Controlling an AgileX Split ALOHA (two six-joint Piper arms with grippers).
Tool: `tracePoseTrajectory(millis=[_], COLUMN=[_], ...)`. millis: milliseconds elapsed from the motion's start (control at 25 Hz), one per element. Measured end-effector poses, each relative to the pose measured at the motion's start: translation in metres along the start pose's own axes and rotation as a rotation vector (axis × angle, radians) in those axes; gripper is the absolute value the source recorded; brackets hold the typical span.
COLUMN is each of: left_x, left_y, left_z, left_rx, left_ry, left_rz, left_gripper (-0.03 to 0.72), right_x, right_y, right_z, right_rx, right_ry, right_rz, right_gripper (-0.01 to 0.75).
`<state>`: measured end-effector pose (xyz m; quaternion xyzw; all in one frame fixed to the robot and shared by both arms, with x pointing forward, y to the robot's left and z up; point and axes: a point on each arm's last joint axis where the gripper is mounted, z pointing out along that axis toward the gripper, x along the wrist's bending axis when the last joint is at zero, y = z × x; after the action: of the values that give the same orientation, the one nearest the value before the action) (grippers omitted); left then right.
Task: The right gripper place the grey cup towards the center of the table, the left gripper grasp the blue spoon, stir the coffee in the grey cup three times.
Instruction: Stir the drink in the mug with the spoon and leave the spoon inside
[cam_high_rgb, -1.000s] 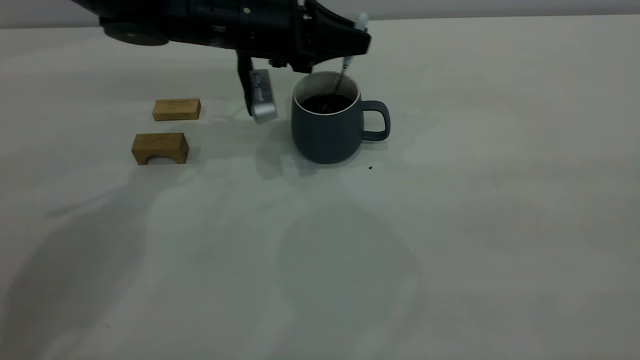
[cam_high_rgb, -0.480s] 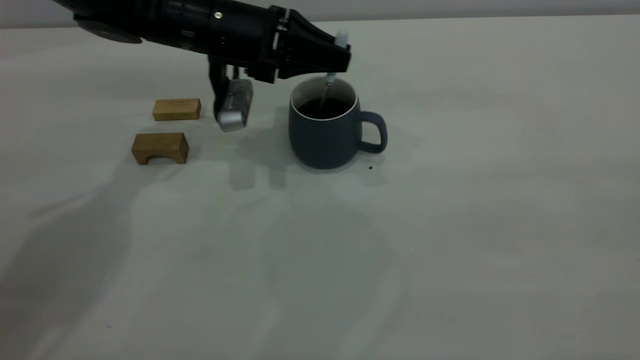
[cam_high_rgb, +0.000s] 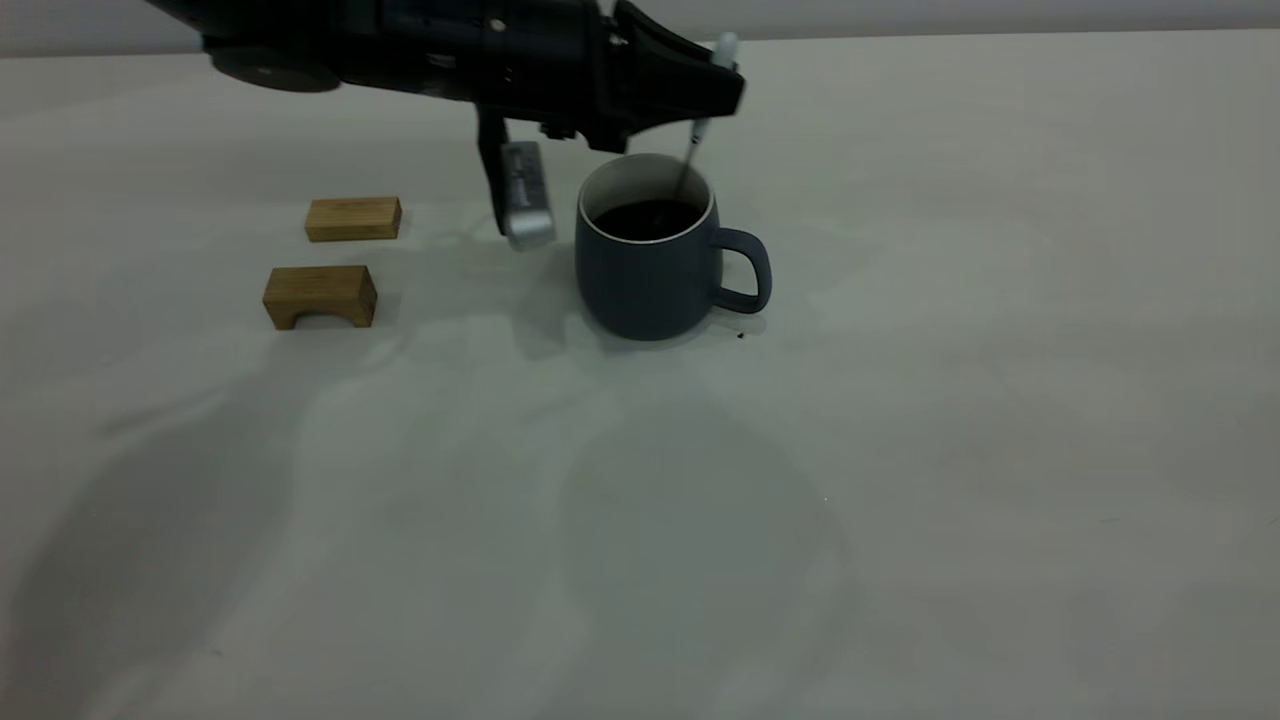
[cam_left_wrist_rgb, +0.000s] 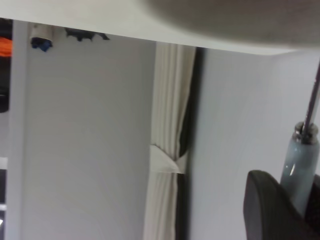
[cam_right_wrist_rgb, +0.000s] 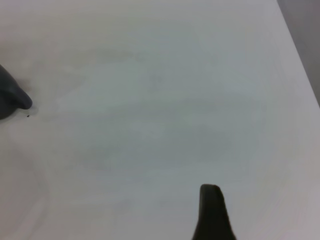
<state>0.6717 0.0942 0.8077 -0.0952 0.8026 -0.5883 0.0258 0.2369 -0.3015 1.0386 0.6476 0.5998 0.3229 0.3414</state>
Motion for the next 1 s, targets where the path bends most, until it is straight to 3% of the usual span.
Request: tracePoseTrajectory(millis=[1000], left_x=[0.001], left_y=[0.031], left_z=[-0.011], left_rx=[0.064], left_ry=[0.074], left_rz=[-0.07], left_gripper=[0.144], right_x=[0.0], right_y=[0.0], right_z=[0.0], right_rx=[0.0], right_ry=[-0.001], right_rz=[0.0], right_gripper=[0.58])
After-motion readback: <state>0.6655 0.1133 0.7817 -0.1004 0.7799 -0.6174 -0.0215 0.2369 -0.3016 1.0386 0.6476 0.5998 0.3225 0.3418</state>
